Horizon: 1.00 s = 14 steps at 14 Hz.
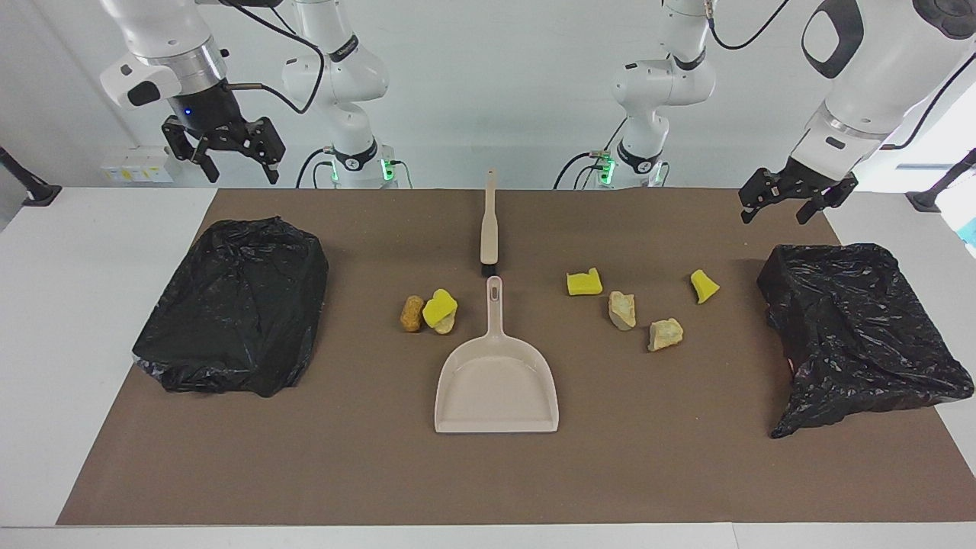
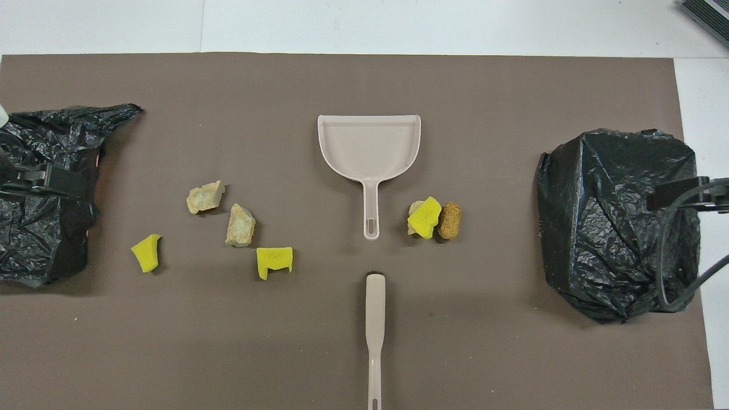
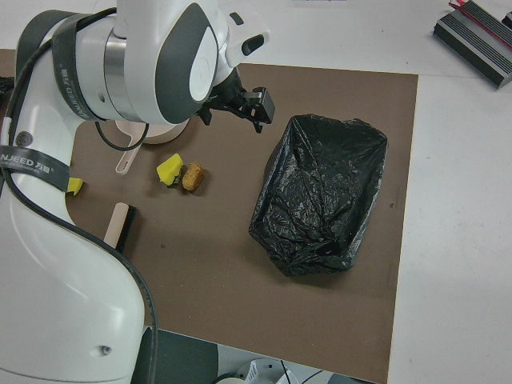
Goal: Sweep and dump trash in bin
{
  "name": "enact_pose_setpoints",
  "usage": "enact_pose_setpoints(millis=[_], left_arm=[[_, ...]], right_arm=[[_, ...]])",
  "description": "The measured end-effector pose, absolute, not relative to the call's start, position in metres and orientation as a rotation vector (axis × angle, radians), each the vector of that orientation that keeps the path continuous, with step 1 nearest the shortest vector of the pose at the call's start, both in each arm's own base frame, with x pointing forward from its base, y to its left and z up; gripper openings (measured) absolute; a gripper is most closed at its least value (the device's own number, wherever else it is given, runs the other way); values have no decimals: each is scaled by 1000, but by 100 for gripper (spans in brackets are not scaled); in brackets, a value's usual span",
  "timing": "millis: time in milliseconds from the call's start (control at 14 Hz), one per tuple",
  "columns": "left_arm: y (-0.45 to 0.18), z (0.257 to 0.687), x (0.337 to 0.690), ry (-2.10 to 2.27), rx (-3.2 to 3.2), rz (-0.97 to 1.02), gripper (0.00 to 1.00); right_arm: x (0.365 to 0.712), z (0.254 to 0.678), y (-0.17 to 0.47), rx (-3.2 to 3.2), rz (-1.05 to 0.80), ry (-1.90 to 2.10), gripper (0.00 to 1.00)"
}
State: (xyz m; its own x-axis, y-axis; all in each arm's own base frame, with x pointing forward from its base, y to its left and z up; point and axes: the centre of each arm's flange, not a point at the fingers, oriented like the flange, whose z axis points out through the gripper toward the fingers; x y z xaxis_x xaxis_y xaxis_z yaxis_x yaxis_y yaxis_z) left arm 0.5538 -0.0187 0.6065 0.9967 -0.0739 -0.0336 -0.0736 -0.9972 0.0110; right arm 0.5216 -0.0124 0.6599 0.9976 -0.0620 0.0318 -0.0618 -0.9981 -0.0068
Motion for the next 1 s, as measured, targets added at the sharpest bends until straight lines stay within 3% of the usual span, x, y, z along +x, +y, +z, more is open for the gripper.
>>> enact_pose_setpoints(millis=[997], left_arm=[[-58,602,544,-228,3124,-77,100]], right_arm=[[522,660,-12,-3134,-49,97,100]])
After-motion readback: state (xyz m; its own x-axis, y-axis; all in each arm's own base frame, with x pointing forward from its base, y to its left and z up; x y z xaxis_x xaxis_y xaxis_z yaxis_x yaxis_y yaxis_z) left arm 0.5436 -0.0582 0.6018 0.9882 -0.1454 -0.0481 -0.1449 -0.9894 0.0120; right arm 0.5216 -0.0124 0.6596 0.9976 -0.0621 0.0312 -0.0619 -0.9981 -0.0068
